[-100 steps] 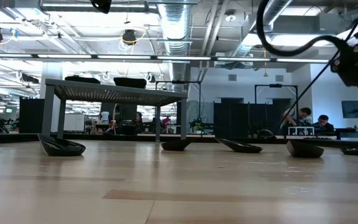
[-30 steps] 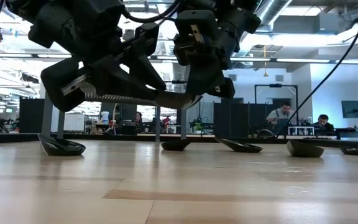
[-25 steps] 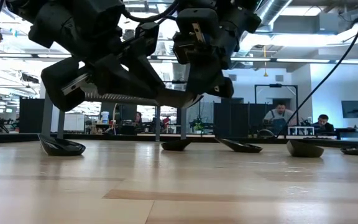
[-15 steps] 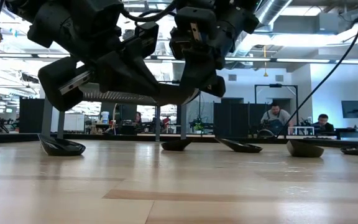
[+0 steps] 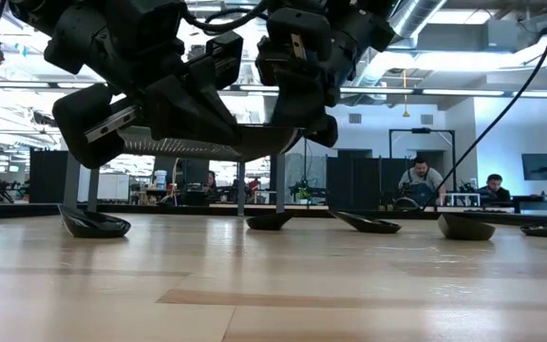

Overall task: Pick & Place Mini shaped plates
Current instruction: Stack the black leaf-shaped plate on top of the black leaf-shaped plate on the shelf

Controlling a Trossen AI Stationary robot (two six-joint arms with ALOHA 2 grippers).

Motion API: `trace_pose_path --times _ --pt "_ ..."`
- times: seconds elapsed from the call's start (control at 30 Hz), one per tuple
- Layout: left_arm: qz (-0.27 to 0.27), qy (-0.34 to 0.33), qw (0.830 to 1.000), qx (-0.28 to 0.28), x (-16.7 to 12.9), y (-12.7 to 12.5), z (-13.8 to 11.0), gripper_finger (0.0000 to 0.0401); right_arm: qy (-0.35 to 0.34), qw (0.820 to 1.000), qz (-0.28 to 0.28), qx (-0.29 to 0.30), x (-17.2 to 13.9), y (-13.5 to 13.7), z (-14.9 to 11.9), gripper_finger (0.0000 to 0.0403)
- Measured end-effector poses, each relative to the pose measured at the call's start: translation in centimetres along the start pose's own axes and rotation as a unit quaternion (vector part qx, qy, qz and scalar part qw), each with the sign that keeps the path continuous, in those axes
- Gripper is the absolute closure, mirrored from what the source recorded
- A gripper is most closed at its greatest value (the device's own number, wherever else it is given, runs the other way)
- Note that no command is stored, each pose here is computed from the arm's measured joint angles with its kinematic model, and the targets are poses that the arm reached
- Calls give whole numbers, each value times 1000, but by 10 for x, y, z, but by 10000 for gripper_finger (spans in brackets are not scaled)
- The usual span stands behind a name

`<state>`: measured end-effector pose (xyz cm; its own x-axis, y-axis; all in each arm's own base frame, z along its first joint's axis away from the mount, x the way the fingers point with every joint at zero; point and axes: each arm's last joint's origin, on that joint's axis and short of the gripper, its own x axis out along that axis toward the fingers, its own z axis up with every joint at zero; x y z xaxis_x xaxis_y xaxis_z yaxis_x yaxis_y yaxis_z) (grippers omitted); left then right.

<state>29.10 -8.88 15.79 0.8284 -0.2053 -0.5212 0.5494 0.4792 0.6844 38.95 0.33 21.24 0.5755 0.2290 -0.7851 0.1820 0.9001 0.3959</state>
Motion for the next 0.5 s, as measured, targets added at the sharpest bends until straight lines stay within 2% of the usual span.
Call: trace_pose_path --times 0.27,0.37,0.5 --pt "-3 3 1000 -3 0 -1 -1 391 -14 1000 -9 2 -3 -3 3 291" --pt "-5 3 1000 -22 0 -1 0 389 -14 1000 -13 12 -9 -6 8 282" --pt "-13 10 999 -47 0 -3 -2 391 24 999 -36 23 -24 -10 16 280"
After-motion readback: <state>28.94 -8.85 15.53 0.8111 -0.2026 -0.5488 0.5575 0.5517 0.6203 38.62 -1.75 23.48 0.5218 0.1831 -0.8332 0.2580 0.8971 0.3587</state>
